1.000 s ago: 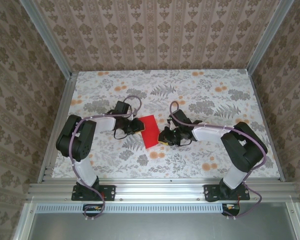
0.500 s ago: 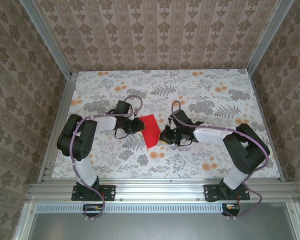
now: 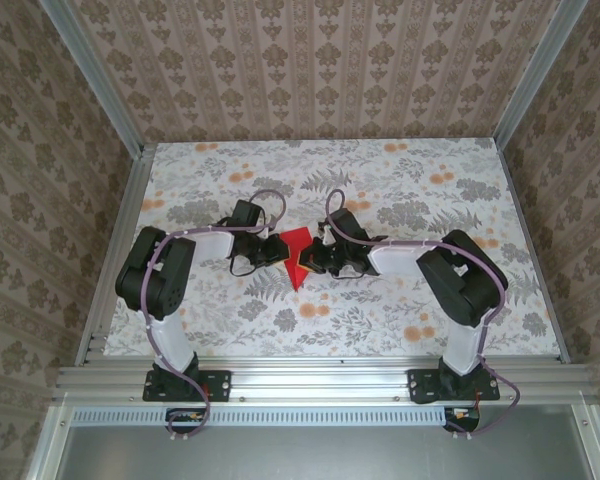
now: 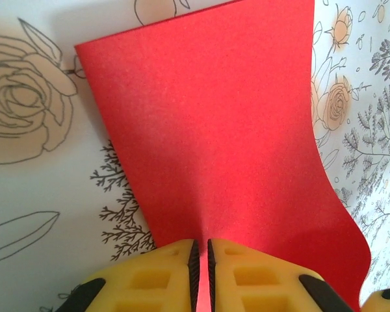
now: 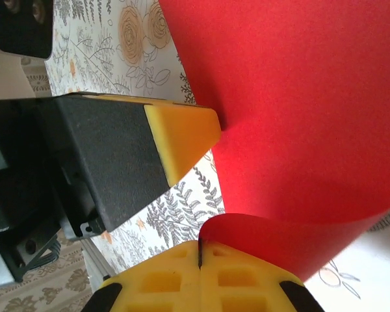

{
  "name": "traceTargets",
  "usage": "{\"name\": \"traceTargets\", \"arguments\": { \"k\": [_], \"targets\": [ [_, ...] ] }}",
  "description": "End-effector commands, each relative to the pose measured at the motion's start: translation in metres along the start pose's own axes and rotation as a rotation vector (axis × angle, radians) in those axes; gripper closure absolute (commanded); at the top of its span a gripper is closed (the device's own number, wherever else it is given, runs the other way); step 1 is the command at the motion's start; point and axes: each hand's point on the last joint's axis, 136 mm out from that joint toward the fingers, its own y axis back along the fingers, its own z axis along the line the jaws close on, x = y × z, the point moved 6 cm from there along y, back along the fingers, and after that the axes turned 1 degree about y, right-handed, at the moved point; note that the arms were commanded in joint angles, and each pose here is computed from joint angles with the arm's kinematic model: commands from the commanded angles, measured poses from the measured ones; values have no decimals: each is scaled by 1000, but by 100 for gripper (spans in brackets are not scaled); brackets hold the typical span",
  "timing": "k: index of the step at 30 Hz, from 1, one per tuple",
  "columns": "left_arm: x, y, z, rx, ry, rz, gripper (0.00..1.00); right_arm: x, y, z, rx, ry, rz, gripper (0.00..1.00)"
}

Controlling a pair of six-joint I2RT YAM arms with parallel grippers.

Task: Fold a paper plane with a square sheet of paper (pick it up from the middle)
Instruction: Third fold the triangle at the center of the table.

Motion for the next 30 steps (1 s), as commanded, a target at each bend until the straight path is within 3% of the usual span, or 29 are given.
{"name": "traceTargets", "arguments": {
  "k": [1,30],
  "targets": [
    [12,-9,19,-101,11,55,86,-5,-8,11,-35,10,5,100],
    [18,-15,16,-128,-13,77,92,5,-29,-15,110,26,77,99]
  ]
}}
